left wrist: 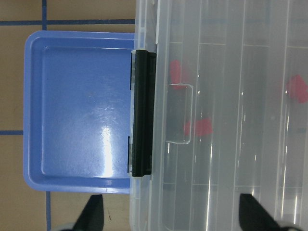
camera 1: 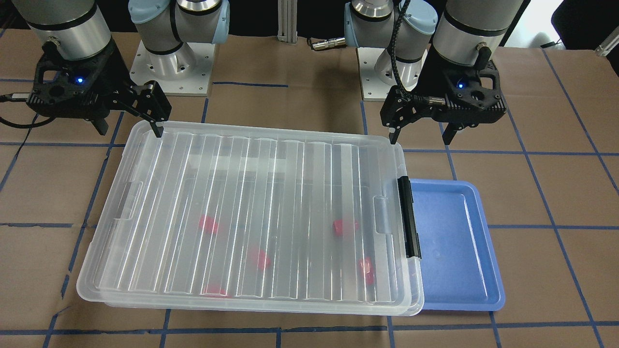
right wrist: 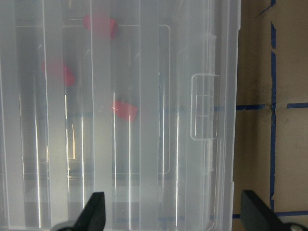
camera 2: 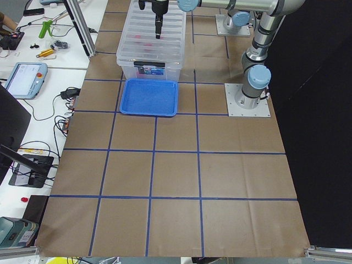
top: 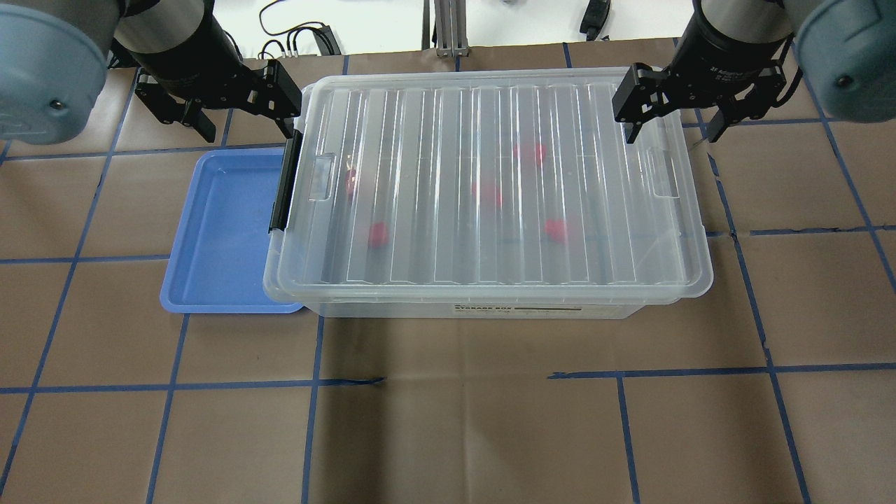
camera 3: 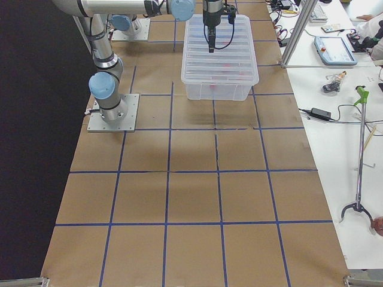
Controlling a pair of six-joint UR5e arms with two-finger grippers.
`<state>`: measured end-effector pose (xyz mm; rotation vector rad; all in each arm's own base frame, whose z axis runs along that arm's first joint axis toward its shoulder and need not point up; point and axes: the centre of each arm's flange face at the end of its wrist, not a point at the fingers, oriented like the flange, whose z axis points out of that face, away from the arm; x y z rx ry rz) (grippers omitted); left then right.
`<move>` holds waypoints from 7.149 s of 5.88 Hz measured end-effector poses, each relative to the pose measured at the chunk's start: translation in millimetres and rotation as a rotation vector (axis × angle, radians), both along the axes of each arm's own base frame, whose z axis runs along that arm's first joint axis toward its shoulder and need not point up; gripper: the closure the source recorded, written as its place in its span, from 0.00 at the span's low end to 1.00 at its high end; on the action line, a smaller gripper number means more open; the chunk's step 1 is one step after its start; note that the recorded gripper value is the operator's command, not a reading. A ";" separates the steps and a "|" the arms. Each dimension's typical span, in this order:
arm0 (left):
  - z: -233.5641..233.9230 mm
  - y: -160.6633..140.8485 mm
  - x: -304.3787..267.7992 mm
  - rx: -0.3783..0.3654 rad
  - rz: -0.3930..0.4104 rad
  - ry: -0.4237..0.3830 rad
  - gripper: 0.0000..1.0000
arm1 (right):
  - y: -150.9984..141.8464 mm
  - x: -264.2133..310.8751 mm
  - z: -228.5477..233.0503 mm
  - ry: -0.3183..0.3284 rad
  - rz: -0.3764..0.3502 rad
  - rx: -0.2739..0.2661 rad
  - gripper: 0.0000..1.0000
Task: Place red block in blue tray from box
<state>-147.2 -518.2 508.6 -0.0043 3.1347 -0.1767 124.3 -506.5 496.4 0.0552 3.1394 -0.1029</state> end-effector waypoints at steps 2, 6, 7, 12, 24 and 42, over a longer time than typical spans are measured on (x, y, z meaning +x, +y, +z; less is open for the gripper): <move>-0.3 -0.2 -0.1 0.001 0.000 0.000 0.01 | 0.2 -0.4 -0.8 0.003 0.000 0.003 0.00; -0.6 -0.8 0.2 0.000 0.002 0.005 0.01 | -6.7 -6.8 -7.4 0.012 0.016 0.005 0.00; -0.6 -0.9 0.2 0.000 0.002 0.005 0.01 | -15.7 -16.4 -17.0 0.013 0.035 0.019 0.00; 0.1 -0.3 -0.2 -0.001 0.002 0.006 0.01 | -43.3 -88.6 -104.5 0.014 0.020 0.020 0.00; -13.7 -0.8 -0.1 0.029 -0.192 -0.022 0.02 | -17.1 -233.7 -146.9 0.114 0.083 0.033 0.00; -276.3 -59.1 -81.9 0.134 -1.482 -0.051 0.03 | 5.7 1.2 -2.1 0.010 -0.138 0.014 0.00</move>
